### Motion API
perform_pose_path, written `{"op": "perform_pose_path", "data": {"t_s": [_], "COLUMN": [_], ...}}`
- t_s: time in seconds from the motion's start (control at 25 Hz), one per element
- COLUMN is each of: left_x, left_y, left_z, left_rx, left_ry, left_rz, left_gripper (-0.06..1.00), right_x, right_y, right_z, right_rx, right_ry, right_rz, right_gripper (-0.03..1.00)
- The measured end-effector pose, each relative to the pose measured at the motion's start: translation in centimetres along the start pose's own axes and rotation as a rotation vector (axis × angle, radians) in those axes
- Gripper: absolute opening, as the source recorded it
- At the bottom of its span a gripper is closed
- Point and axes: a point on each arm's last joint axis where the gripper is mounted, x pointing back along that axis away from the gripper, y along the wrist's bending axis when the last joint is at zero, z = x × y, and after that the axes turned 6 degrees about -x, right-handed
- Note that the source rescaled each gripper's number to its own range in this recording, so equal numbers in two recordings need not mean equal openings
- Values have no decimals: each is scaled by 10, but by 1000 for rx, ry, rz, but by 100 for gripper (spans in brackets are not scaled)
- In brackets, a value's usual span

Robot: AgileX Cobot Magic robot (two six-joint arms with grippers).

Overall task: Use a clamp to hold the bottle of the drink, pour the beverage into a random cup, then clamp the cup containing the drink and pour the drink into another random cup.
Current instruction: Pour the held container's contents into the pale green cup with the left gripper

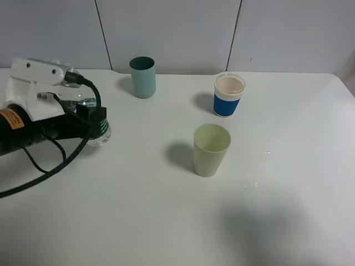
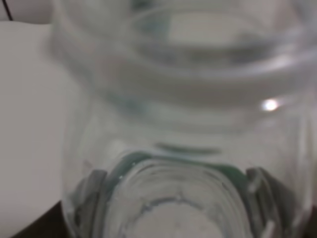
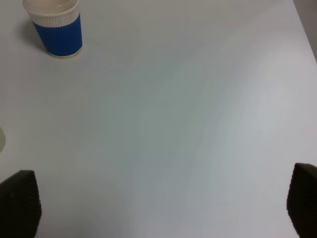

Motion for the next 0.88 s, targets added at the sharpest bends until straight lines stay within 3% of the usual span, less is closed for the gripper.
{"op": "perform_pose_path", "data": {"t_s": [0.28,0.32,0.6,0.88], "left_x": [-11,-15,-17,-17], "left_y": [4,8,13,11], "left_z": [-29,-39,-44,-47], "left_rx": [-7,7,-35,-139], "left_ry": [56,73,103,161], "left_rz": [-55,-101,-158,-217], "left_gripper": [2,2,2,2], "right_x": [0,0,0,0], "right_y": [0,0,0,0], "right_z": [0,0,0,0], "right_rx": [0,0,0,0], "right_ry": [0,0,0,0], "right_rz": [0,0,0,0], "right_gripper": [100,100,100,100]}}
